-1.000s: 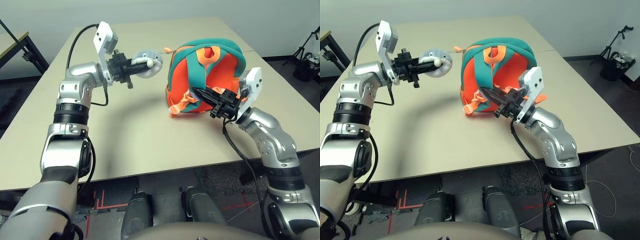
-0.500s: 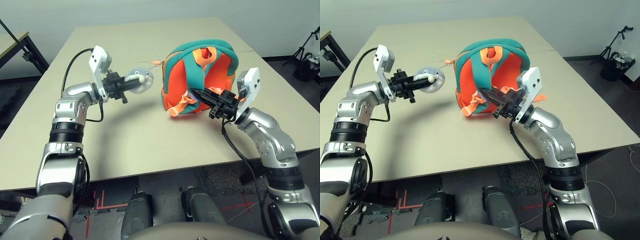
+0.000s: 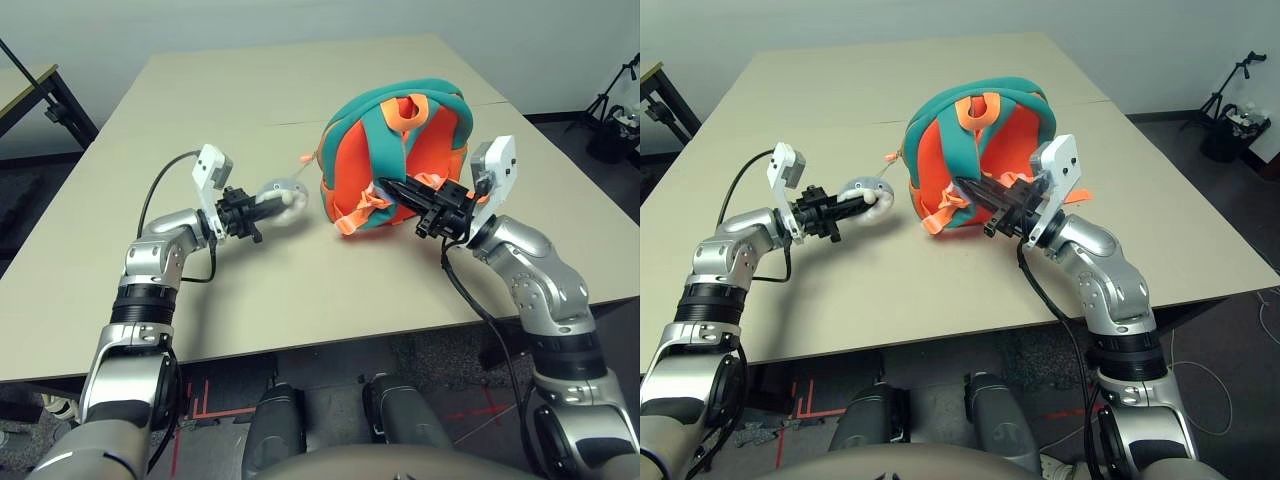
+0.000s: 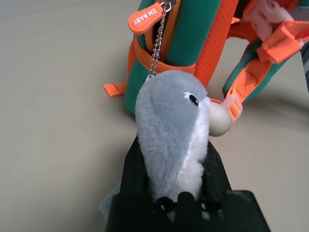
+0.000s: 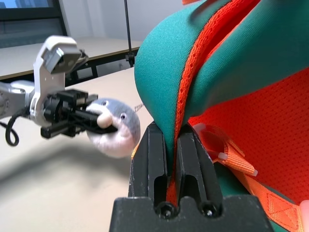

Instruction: Put the pencil case into the backpack and zip it.

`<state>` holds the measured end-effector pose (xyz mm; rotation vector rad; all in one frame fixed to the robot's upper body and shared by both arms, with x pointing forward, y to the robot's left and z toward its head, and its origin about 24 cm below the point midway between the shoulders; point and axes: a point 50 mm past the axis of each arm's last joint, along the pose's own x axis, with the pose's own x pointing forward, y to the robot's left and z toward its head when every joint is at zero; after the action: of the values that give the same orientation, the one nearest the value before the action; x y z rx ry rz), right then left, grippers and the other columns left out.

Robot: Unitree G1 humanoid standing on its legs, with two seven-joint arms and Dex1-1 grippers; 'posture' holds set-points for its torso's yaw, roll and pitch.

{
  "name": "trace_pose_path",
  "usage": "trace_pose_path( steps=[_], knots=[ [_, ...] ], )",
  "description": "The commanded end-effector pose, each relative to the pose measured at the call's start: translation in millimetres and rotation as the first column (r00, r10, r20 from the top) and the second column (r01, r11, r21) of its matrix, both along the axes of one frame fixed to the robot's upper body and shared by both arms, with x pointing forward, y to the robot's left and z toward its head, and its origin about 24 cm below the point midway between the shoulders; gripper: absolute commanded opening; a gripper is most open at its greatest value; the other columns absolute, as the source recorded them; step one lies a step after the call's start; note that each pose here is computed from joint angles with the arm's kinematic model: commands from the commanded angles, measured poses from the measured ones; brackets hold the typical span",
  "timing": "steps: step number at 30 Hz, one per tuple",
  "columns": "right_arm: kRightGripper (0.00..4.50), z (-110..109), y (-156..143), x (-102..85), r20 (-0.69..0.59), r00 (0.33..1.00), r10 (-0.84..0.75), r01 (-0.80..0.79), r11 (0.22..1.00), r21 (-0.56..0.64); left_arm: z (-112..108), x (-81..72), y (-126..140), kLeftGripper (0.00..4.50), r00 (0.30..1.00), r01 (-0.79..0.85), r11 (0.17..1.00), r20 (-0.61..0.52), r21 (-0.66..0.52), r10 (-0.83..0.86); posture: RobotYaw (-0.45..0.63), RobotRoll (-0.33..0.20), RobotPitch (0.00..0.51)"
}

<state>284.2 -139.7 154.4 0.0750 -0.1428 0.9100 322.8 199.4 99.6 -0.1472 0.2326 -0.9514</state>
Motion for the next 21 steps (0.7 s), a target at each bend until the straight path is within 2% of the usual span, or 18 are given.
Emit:
trace_pose_path(
  steps=[1, 8, 11, 16, 18, 19, 21],
  knots=[
    [0.00, 2.3, 2.9, 1.2, 0.006, 1.000, 0.012, -0.012, 1.000, 0.004, -23.5, -8.3, 1.9, 0.44, 0.995, -0.015, 0.999, -0.097, 0.033, 0.019, -0.17, 0.000, 0.041],
    [0.00, 2.4, 2.4, 1.3, 0.006, 1.000, 0.012, -0.012, 1.000, 0.002, -36.6, -13.3, 4.3, 0.43, 0.990, -0.025, 0.998, -0.134, 0.050, 0.032, -0.17, 0.000, 0.042],
    [0.00, 1.7, 2.8, 0.7, 0.000, 1.000, 0.021, -0.021, 1.000, -0.001, -37.0, -14.2, 9.9, 1.43, 0.990, -0.037, 0.997, -0.130, 0.069, 0.046, -0.17, 0.000, 0.042],
    [0.00, 0.8, 1.2, -0.8, -0.019, 0.998, 0.051, -0.052, 0.998, -0.031, -23.6, -16.5, 19.0, 3.47, 0.994, -0.037, 0.997, -0.102, 0.061, 0.043, -0.17, 0.000, 0.043],
    [0.70, -0.9, -0.7, -3.8, -0.052, 0.993, 0.103, -0.107, 0.992, -0.074, -12.1, -18.9, 24.7, 4.34, 0.996, -0.030, 0.998, -0.086, 0.056, 0.034, -0.17, 0.000, 0.043],
    [1.03, -1.6, -1.9, -5.4, -0.071, 0.989, 0.127, -0.133, 0.987, -0.092, -7.2, -20.4, 27.3, 4.50, 0.996, -0.028, 0.998, -0.081, 0.059, 0.033, -0.17, 0.000, 0.043],
    [1.72, 0.2, -8.7, -8.0, -0.103, 0.980, 0.172, -0.185, 0.972, -0.142, 4.4, -25.3, 34.9, 4.50, 0.997, -0.020, 0.996, -0.075, 0.082, 0.026, -0.15, 0.000, 0.041]
  ],
)
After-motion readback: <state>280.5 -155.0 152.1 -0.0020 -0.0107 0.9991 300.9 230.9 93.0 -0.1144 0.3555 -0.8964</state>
